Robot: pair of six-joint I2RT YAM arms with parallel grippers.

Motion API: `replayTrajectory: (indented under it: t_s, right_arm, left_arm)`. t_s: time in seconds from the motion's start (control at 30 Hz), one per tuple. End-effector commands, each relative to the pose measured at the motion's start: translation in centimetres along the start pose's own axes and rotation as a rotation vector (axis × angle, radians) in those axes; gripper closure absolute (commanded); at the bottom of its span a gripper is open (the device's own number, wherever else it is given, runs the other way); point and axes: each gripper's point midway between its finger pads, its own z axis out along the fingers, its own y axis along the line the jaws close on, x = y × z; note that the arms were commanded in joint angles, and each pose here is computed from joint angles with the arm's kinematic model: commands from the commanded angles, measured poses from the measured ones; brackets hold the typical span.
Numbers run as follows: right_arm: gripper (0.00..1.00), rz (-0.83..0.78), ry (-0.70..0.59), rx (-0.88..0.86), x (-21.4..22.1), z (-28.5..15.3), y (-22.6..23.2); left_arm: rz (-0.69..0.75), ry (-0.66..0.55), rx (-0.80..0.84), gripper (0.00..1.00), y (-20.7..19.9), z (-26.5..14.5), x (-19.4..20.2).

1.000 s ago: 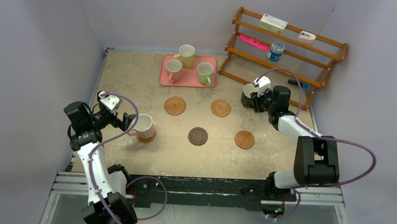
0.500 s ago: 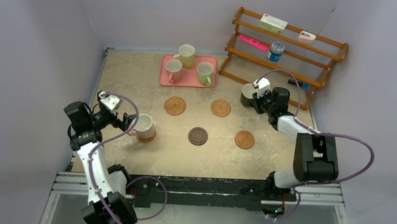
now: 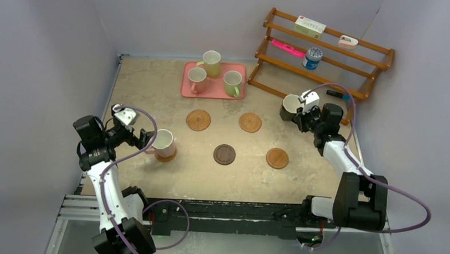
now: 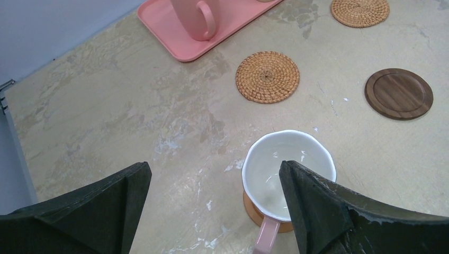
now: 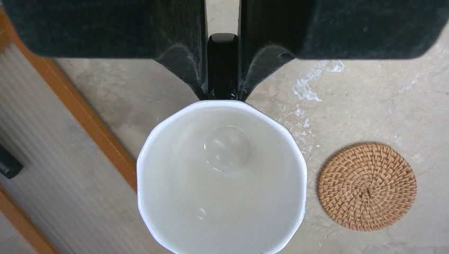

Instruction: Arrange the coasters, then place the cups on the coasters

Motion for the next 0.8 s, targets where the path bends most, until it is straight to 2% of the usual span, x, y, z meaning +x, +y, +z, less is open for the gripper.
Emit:
replayTrajectory:
  t_s: [0.0, 0.27, 0.77]
  right_arm:
    - [1.0, -0.098, -0.169, -0.054, -6.2, -2.2, -0.8]
    - [1.0, -0.209, -0.165, -0.201, -5.9, -5.1, 0.6]
    - [1.0, -0.361, -0.129, -0.45, -1.9, -9.5, 6.4]
  left_arm:
    - [0.06, -0.026, 0.01, 0.0, 0.2, -0.5, -1.8]
    - [0.075, -0.02, 0.009, 0.0, 0.1, -0.6, -2.0]
    - [0.081, -0.017, 0.052, 0.0, -0.5, -0.6, -1.7]
